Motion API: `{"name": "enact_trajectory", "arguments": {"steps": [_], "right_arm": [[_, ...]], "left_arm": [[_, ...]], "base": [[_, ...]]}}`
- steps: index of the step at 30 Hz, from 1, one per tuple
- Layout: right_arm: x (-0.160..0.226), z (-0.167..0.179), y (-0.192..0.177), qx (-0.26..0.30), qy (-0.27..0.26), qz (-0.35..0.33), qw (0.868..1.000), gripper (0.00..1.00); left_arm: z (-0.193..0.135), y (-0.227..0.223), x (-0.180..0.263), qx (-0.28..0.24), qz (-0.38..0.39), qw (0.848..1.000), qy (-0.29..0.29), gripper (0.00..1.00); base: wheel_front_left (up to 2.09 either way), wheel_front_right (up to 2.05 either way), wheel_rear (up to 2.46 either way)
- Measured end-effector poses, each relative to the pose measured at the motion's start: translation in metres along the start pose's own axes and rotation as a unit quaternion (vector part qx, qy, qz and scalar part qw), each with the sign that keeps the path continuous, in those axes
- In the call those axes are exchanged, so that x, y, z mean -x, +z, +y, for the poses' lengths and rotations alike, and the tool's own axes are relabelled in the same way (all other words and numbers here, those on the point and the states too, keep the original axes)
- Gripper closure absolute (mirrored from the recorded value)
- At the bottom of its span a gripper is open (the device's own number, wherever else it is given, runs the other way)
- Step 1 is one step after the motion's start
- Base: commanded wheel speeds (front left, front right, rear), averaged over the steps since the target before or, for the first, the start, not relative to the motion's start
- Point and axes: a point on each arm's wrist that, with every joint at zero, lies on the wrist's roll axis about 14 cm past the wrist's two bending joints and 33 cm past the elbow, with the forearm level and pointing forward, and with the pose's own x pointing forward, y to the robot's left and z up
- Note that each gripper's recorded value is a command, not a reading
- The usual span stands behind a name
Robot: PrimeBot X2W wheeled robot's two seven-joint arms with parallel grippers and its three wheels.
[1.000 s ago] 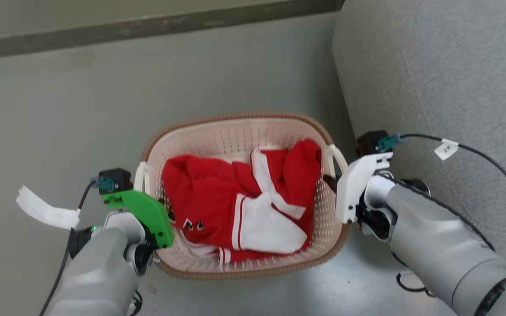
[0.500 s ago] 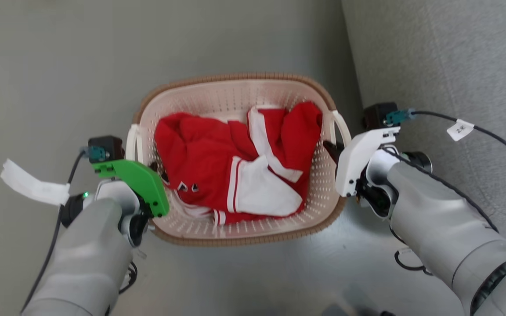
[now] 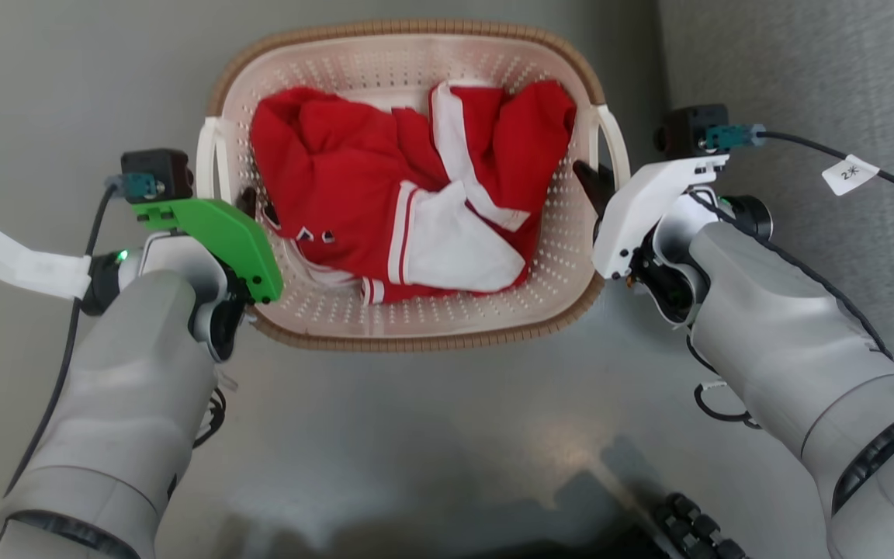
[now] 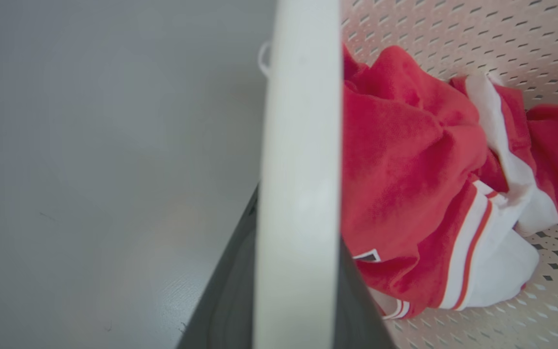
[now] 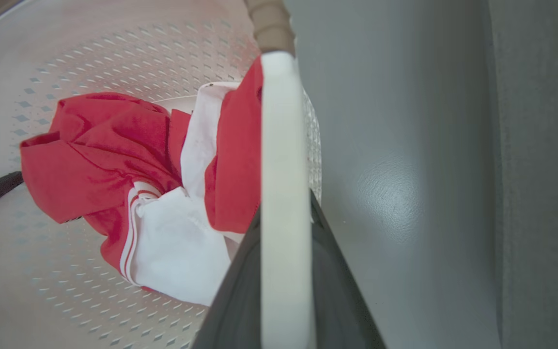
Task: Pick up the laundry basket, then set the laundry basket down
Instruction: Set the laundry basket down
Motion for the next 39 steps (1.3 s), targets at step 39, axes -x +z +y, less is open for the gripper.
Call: {"name": "enact_trajectory", "arguments": {"steps": [39], "right_arm": [[-0.065,-0.018,-0.063,-0.04,0.009,0.024,0.999,1.0]], "left_arm": [[0.056,-0.071,-0.058,0.029,0.029,0.999,0.032,1.0]], "base": [[0.0,0.0,0.0]]}}
